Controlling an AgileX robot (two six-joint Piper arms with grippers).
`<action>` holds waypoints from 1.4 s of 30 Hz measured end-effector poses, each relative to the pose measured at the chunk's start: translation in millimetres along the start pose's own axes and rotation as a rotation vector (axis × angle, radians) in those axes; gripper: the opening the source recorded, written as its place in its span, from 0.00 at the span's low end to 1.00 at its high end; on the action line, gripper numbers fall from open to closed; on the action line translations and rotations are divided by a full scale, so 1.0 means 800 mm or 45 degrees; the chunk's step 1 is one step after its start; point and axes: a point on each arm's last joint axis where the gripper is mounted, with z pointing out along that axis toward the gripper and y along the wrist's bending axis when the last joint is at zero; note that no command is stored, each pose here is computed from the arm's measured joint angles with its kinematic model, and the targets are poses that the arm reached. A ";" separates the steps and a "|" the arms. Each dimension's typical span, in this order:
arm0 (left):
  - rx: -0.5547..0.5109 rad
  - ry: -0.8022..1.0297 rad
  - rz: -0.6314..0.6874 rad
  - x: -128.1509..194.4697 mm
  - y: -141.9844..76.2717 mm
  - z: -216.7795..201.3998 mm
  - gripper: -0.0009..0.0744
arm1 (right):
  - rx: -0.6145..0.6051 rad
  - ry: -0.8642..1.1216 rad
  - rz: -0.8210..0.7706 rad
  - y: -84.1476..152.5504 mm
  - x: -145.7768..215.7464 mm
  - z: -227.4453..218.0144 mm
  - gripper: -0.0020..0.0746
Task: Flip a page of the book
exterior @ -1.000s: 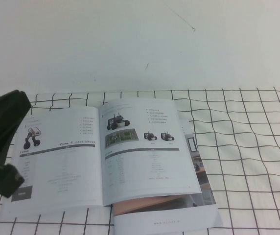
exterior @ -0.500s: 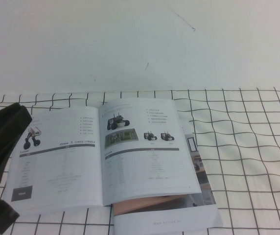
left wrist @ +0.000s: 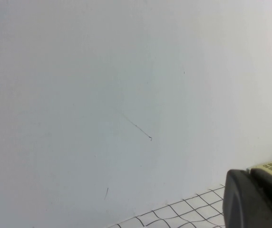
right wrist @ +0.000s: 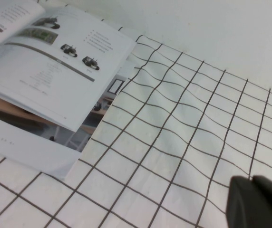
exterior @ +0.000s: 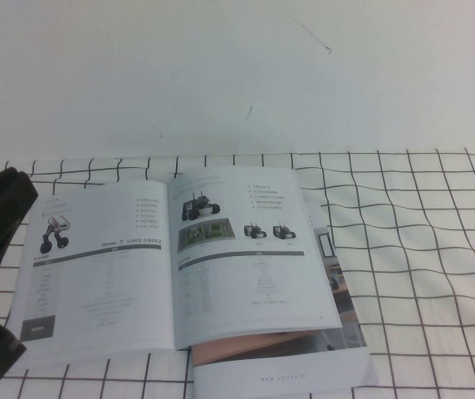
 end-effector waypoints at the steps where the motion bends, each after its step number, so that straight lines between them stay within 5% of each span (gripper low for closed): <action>1: 0.000 0.000 0.000 0.000 0.000 0.000 0.01 | -0.001 0.003 0.002 0.000 0.000 0.000 0.02; 16: -0.020 -0.005 0.000 0.028 0.001 -0.024 0.01 | -0.005 0.002 0.008 0.000 0.000 0.000 0.02; 30: -0.409 -0.120 0.139 0.124 0.022 -0.094 0.01 | -0.007 0.004 0.010 0.001 0.001 0.000 0.02; 42: -0.465 0.109 0.205 0.170 0.030 -0.092 0.01 | -0.007 0.004 0.010 0.001 0.001 0.000 0.02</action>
